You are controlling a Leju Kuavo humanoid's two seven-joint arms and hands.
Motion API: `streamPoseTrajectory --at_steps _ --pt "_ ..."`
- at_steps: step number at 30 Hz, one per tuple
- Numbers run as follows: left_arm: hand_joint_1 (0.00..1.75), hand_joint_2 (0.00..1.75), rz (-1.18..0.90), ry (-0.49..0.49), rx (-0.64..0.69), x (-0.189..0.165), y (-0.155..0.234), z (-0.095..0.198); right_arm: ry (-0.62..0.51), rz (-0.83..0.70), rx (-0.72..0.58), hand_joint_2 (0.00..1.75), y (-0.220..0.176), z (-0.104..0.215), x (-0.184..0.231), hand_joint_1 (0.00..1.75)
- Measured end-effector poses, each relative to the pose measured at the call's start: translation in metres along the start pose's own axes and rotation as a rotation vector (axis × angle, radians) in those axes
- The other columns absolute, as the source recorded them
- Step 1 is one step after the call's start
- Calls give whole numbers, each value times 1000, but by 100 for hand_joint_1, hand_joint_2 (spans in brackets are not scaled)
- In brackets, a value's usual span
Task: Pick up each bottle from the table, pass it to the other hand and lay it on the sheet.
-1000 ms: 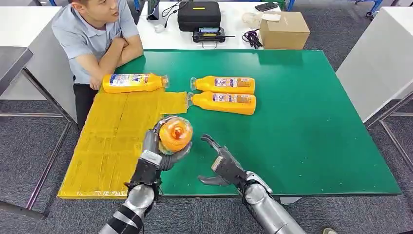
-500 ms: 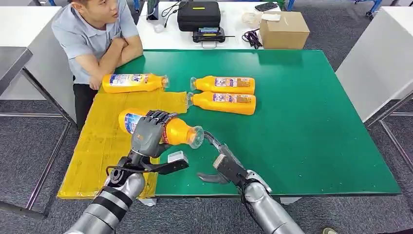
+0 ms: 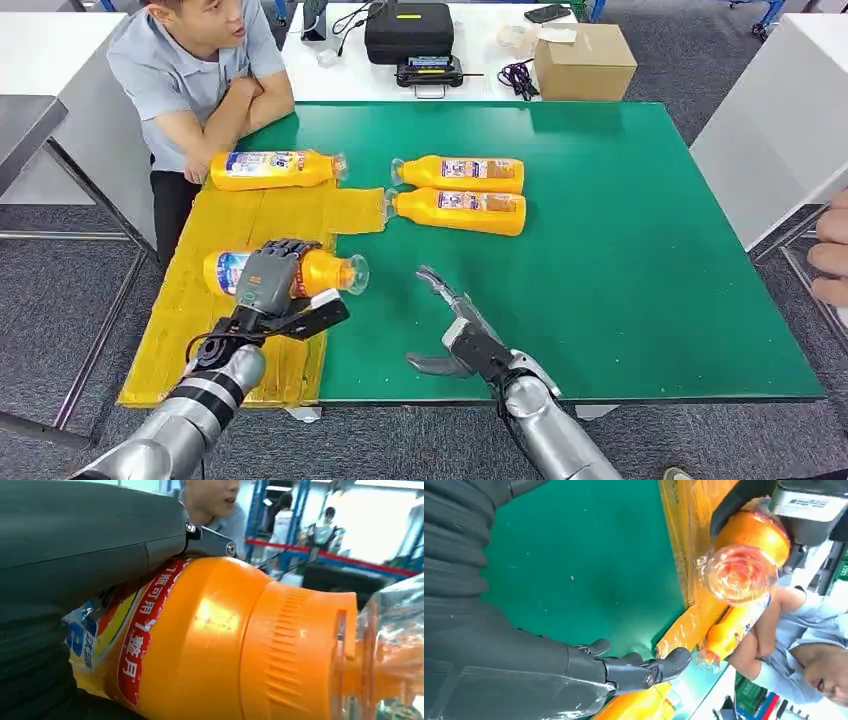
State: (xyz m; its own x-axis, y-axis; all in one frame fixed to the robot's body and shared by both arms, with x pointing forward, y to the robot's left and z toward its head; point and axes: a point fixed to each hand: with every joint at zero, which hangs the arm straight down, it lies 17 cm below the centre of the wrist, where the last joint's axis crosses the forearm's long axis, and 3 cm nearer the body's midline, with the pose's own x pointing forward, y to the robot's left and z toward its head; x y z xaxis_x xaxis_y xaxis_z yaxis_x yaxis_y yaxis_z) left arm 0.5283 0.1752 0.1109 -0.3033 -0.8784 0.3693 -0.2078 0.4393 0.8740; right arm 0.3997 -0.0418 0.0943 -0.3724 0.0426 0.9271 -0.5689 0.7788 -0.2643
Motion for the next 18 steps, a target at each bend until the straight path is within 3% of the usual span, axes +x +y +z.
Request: streamPoseTrajectory --at_steps 10,11,14,15,18 --pt "175 175 -74 42 -106 -27 -20 6 -1 -14 -6 175 0 1 0 0" --pt "161 175 -77 42 -111 -27 -21 7 -1 -15 -7 175 0 1 0 0" --pt "154 175 -83 28 -144 -26 -27 8 -1 -16 -10 175 -2 1 0 0" --pt "110 175 -80 23 -155 -25 -29 9 -1 -16 -10 175 -2 1 0 0" --pt "65 175 -80 12 -180 -24 -35 11 -2 -18 -13 175 -2 1 1 0"
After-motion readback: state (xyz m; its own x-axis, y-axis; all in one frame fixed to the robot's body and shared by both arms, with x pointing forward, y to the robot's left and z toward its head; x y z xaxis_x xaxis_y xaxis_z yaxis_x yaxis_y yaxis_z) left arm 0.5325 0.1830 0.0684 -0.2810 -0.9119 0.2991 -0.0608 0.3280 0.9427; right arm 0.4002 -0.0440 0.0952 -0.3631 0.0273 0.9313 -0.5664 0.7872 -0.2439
